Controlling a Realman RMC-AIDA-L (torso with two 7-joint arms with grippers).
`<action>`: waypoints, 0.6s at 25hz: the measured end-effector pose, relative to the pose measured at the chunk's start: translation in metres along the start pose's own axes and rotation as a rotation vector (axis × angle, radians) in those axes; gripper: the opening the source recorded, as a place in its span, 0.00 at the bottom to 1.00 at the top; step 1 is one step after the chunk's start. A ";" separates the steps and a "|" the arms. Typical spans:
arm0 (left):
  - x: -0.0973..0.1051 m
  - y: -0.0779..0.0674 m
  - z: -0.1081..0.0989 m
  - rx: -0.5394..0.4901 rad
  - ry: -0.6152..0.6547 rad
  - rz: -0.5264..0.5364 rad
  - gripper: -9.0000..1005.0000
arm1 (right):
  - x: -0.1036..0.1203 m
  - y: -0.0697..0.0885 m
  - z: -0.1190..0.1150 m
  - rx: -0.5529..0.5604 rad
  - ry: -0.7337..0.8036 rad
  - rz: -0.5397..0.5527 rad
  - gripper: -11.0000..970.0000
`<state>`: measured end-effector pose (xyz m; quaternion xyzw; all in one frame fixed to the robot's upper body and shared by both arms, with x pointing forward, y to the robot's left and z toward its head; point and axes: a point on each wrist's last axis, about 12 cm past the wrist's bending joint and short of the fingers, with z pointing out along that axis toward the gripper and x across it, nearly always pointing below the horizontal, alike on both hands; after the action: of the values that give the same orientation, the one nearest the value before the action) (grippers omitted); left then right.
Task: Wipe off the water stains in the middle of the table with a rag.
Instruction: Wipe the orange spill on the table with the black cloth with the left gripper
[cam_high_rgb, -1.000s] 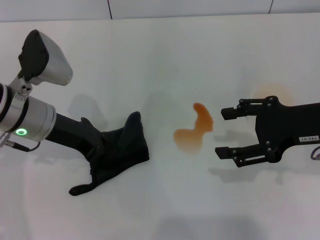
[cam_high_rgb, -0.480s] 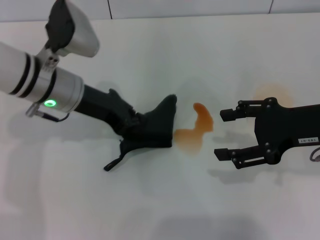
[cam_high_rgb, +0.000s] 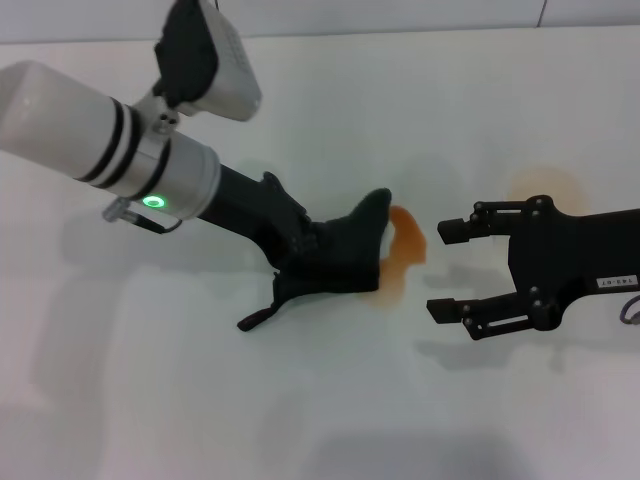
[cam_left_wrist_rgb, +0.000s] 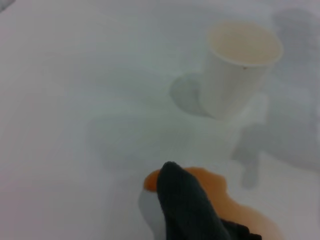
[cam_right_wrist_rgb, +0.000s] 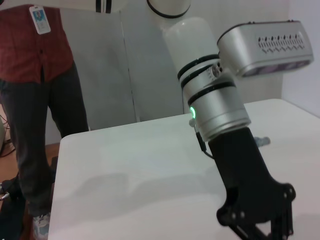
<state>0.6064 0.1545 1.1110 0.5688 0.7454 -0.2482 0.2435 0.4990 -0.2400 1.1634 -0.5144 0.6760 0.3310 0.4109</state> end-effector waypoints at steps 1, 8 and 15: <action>-0.001 -0.001 0.002 0.003 0.001 0.005 0.05 | 0.000 0.000 0.000 0.001 0.000 -0.001 0.85; -0.002 -0.018 0.021 0.059 0.009 0.041 0.05 | -0.001 0.000 -0.001 0.001 -0.001 -0.002 0.85; -0.006 -0.022 0.025 0.073 -0.018 0.084 0.05 | -0.001 0.001 0.000 -0.007 -0.001 -0.002 0.85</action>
<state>0.5882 0.1290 1.0975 0.6058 0.7091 -0.2699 0.2393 0.4982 -0.2391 1.1646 -0.5164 0.6742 0.3331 0.4097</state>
